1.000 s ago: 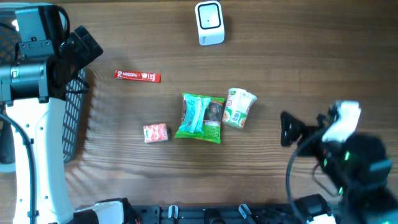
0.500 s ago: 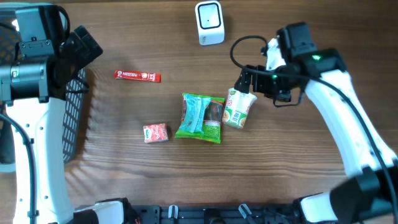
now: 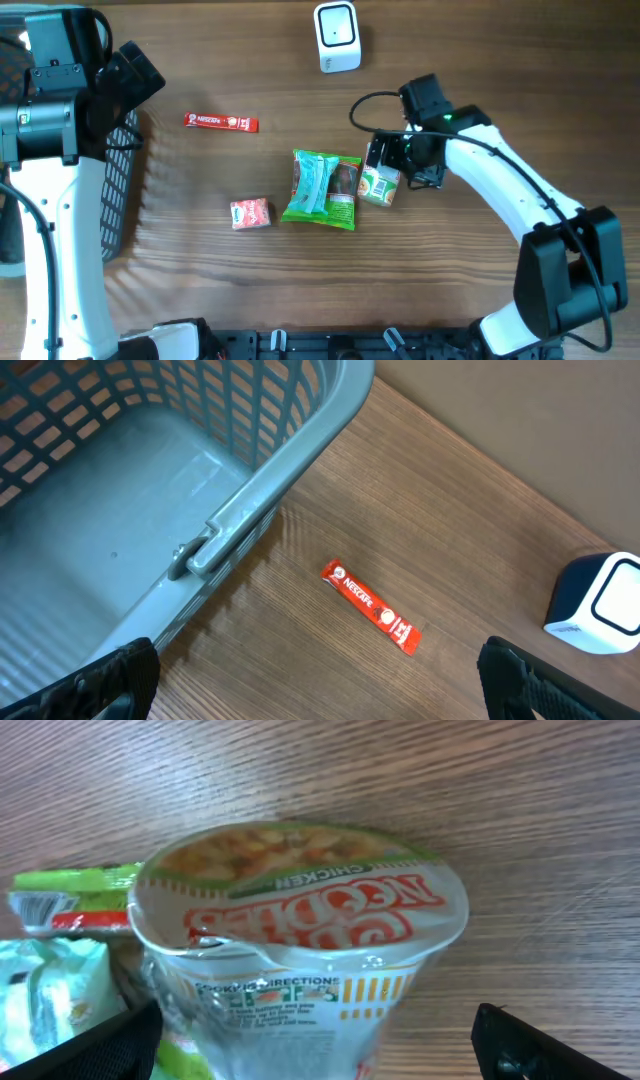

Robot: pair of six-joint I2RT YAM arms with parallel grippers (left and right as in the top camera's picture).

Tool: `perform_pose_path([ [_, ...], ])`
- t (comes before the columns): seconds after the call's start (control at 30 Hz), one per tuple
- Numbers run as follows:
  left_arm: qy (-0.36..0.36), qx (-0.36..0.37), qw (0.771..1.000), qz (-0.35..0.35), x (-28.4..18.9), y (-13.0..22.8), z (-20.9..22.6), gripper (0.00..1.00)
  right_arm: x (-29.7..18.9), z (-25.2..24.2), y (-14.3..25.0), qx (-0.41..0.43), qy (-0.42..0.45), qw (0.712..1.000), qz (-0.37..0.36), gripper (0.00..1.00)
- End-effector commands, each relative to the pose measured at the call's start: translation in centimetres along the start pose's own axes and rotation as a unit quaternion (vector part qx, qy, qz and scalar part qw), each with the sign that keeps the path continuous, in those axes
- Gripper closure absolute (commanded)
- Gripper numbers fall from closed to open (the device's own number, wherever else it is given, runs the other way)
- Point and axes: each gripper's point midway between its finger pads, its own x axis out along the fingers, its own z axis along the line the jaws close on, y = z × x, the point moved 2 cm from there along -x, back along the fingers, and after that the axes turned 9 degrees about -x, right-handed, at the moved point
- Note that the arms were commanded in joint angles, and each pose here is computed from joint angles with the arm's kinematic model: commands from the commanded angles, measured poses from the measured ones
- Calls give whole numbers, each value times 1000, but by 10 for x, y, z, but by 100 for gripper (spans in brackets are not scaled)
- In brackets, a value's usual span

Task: Scan the item barcode
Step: 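Move the right gripper to the cup noodles and grasp it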

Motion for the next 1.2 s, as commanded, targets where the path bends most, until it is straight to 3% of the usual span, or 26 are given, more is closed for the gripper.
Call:
perform_pose_path([
  [0.0,0,1,1000,-10,-4,-5,1,0,7,-6,-2,11,36,999,-23,0],
  [0.77,0,1,1000,-10,-4,-5,1,0,8,2,-11,66,-34,996,-47,0],
  [0.97,0,1,1000,-10,-4,-5,1,0,10,-1,-12,33,26,996,-79,0],
  [1.17,0,1,1000,-10,-4,-5,1,0,28,-7,-7,47,41,996,-57,0],
])
